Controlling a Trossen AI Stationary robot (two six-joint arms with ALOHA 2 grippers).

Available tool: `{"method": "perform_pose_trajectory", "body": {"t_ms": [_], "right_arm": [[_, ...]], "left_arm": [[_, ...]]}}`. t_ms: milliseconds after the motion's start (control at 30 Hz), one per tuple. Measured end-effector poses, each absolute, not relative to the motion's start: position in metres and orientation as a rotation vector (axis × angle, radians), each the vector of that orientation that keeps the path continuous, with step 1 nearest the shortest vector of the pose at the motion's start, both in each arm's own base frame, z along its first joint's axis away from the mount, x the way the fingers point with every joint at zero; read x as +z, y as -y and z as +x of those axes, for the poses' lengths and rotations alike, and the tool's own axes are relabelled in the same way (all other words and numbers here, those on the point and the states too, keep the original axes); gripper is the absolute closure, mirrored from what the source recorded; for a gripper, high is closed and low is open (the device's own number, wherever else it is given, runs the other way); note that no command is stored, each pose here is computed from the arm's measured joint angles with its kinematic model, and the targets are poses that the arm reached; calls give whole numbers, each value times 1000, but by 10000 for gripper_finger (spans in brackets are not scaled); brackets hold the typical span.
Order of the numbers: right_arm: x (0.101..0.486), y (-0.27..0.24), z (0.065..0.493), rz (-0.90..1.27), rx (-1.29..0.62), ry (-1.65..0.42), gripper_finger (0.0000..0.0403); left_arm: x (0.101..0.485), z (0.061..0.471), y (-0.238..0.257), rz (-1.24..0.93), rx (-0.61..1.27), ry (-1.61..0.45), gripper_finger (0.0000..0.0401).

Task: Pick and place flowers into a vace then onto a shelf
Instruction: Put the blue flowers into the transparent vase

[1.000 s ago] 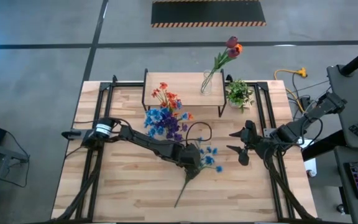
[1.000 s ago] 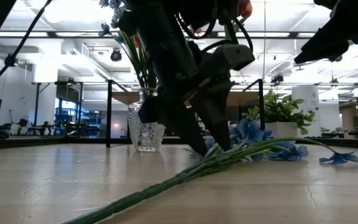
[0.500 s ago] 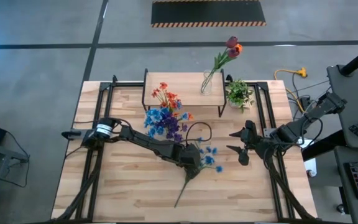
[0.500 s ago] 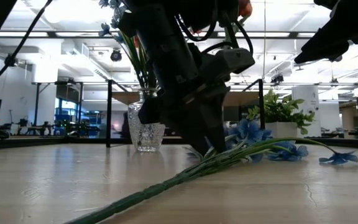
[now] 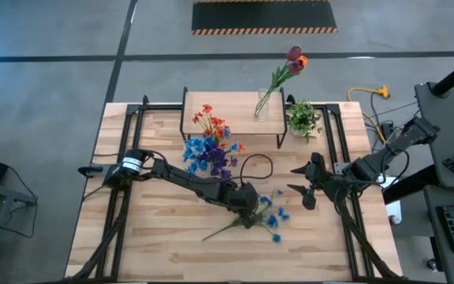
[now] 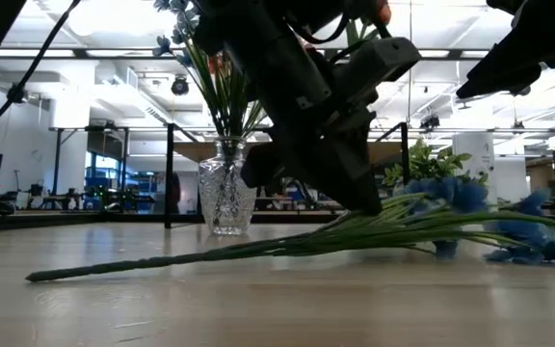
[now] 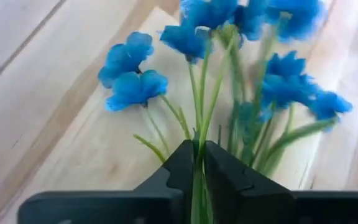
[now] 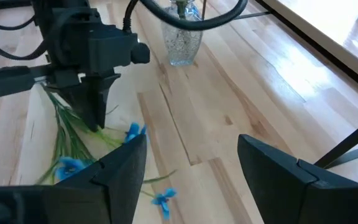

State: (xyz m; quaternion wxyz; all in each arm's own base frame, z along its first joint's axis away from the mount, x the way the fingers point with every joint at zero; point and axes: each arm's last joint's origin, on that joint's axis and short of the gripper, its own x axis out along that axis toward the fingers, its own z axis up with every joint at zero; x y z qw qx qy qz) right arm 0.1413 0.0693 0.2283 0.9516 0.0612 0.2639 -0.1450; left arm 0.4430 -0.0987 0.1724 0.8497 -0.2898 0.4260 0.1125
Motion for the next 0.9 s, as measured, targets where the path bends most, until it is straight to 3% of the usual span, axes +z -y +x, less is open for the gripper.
{"method": "perform_pose_trajectory", "body": {"t_ms": [167, 600, 733, 900], "right_arm": [[228, -69, 141, 128, -296, -536, 161], [228, -69, 141, 127, -296, -538, 161], [225, -69, 141, 122, -298, -544, 161], [223, -69, 140, 121, -300, -548, 161]], "left_arm": [[174, 444, 101, -585, 196, -890, 343], [175, 440, 122, -479, 10, -929, 153], [173, 437, 124, -441, 31, -949, 124], [169, 432, 121, -415, 84, -997, 118]]}}
